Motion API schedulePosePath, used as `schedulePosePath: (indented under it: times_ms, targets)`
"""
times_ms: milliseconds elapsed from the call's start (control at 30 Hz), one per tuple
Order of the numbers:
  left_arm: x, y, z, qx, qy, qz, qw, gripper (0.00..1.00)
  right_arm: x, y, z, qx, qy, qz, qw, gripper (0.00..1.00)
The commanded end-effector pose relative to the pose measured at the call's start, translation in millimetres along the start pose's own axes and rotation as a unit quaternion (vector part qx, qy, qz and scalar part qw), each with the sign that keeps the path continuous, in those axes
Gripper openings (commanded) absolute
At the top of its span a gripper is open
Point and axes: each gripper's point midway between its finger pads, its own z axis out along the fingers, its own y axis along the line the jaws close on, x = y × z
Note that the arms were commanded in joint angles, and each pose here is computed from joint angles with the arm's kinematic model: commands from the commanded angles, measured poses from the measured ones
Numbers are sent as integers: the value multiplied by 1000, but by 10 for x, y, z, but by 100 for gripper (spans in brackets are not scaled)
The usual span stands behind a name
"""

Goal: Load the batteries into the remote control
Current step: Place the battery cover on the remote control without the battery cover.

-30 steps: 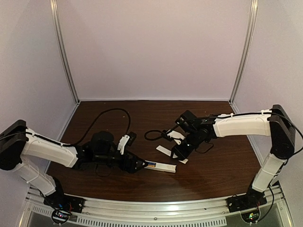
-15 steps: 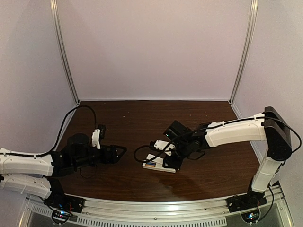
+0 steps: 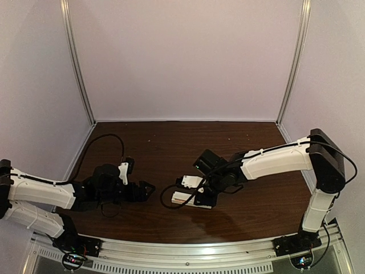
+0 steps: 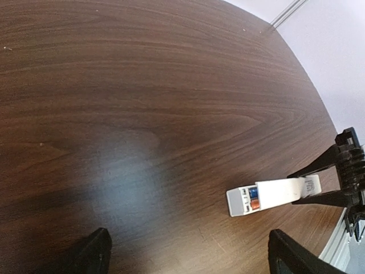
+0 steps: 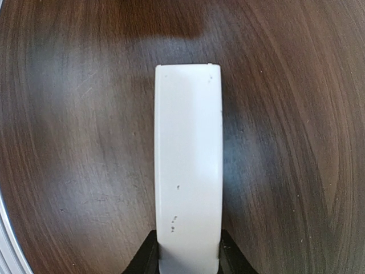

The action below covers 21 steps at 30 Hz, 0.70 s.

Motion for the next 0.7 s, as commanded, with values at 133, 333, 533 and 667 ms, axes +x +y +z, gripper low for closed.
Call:
schedulePosePath:
  times_ms: [133,333,533,667]
  targets:
    - [-151,-106,-37,25,-23,-12,999,98,-87,55,98,-20,-6,-23,1000,24]
    - [-96,-102,-16,28,-14,-13,999,97,-105,89,131,-34,-5,-28,999,25]
    - [-88,-95,-9,27,-11,-13,999,97,-180,85,77,-34,-13,-29,999,26]
    - [-86,-90,-14,27,-11,-15,999,97,-305,96,-18,-38,-31,-28,998,27]
